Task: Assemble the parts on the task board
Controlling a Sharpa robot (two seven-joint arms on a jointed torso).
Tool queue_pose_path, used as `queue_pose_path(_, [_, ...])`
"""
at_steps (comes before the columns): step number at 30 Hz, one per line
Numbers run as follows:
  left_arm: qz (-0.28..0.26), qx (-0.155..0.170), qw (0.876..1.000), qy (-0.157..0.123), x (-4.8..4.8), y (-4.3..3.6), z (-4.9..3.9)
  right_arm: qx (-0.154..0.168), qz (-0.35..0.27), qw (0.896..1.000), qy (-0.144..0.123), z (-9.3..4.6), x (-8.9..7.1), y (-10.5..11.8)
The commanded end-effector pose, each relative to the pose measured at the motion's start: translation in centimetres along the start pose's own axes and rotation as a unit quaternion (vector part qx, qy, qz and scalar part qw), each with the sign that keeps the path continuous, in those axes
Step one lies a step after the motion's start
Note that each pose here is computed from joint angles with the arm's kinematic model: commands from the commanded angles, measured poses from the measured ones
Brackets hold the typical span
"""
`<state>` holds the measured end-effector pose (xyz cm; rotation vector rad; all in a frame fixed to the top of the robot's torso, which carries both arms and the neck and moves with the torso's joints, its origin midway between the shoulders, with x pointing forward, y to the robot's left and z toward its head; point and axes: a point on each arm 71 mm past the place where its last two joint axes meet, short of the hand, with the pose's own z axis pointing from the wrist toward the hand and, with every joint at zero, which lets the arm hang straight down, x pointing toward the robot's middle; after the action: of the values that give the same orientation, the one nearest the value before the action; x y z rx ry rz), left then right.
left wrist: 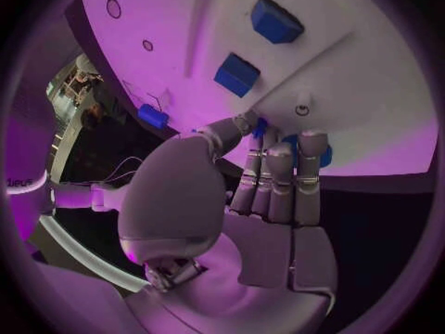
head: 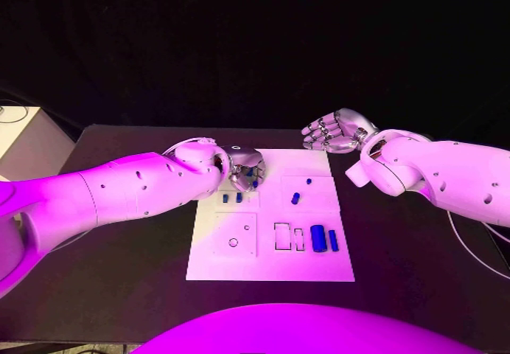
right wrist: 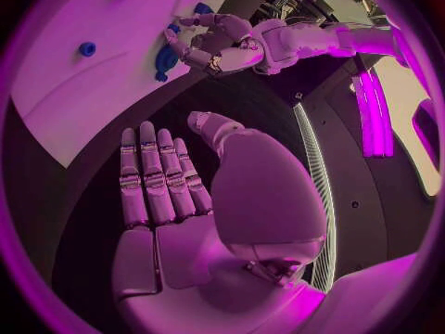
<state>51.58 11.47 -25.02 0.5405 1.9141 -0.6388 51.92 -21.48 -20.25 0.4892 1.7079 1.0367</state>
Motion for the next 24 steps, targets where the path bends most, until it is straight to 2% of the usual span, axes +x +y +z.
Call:
queue_pose_path(1, [0.003, -0.002, 1.0, 0.019, 0.25, -0.05, 0.13, -0.008, -0.003, 1.0, 0.006, 0.01, 0.17, 0.17])
queue_pose_path(14, [0.003, -0.003, 1.0, 0.012, 0.11, 0.19, 0.27, -0.006, -0.002, 1.0, 0.009, 0.02, 0.25, 0.18])
queue_pose_path(24, [-0.009, 0.008, 1.0, -0.02, -0.34, 0.23, 0.19, -0.006, -0.002, 1.0, 0.009, 0.04, 0.29, 0.21])
